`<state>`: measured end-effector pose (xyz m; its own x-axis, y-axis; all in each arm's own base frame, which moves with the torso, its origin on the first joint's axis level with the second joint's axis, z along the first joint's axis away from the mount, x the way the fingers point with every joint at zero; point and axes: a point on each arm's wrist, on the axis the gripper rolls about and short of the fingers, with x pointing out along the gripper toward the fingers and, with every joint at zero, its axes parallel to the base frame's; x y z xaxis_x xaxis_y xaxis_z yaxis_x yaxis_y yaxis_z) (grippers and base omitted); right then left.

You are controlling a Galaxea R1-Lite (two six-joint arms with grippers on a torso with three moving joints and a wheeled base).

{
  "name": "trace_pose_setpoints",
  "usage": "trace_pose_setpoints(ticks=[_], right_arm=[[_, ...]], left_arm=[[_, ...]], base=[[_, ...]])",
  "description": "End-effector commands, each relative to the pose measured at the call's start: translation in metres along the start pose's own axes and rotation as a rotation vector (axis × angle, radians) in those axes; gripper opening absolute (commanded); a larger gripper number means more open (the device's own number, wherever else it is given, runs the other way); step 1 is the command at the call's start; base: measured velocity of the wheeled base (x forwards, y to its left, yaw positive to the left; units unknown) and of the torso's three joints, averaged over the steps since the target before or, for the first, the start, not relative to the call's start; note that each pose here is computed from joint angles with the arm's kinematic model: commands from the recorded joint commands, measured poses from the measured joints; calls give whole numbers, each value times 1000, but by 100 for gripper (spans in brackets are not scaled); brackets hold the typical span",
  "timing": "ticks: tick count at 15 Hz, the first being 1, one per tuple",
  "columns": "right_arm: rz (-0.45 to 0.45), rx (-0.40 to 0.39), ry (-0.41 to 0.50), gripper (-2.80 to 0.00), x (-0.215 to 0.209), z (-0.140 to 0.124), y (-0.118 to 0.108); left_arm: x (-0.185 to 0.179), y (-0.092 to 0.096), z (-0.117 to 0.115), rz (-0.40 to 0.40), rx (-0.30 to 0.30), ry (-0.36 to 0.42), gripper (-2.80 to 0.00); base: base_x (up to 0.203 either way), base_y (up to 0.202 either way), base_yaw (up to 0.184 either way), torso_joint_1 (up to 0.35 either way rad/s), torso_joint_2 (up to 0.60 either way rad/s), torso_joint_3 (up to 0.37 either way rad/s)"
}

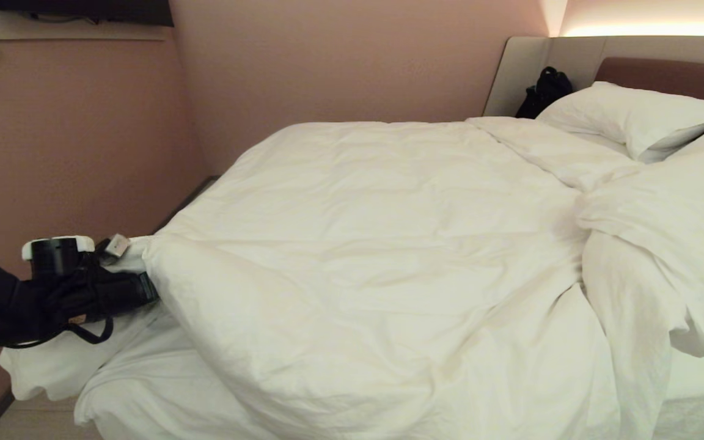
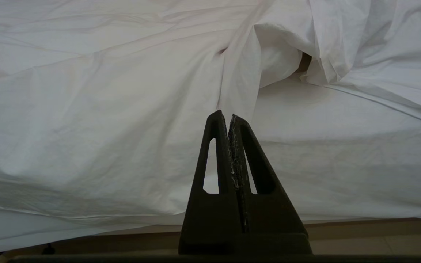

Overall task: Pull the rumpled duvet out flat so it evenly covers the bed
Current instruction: Flatten the corners of the folded blanket

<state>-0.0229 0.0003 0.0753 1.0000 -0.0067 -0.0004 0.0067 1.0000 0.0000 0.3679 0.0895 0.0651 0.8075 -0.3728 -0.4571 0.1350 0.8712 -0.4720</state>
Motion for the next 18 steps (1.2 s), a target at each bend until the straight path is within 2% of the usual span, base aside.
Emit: trace_pose_setpoints(ticks=[1,5,6,14,18], right_arm=[[1,0,1,-280,0,0,0],[1,0,2,-280,0,0,0],[1,0,1,-280,0,0,0],[1,0,1,-280,0,0,0],[1,0,1,-280,0,0,0]], left_arm=[[13,-2,-10,83,80,24,0],[16,-5,-11,80,86,32,0],[16,-6,-10,79,88,29,-280],[-4,-21,3,69,113,-19,-280],[-20,-29,7,77,106,-44,-280]], base=[[0,0,0,0,0,0],[0,0,0,0,0,0],[0,0,0,0,0,0],[0,0,0,0,0,0],[0,0,0,0,0,0]])
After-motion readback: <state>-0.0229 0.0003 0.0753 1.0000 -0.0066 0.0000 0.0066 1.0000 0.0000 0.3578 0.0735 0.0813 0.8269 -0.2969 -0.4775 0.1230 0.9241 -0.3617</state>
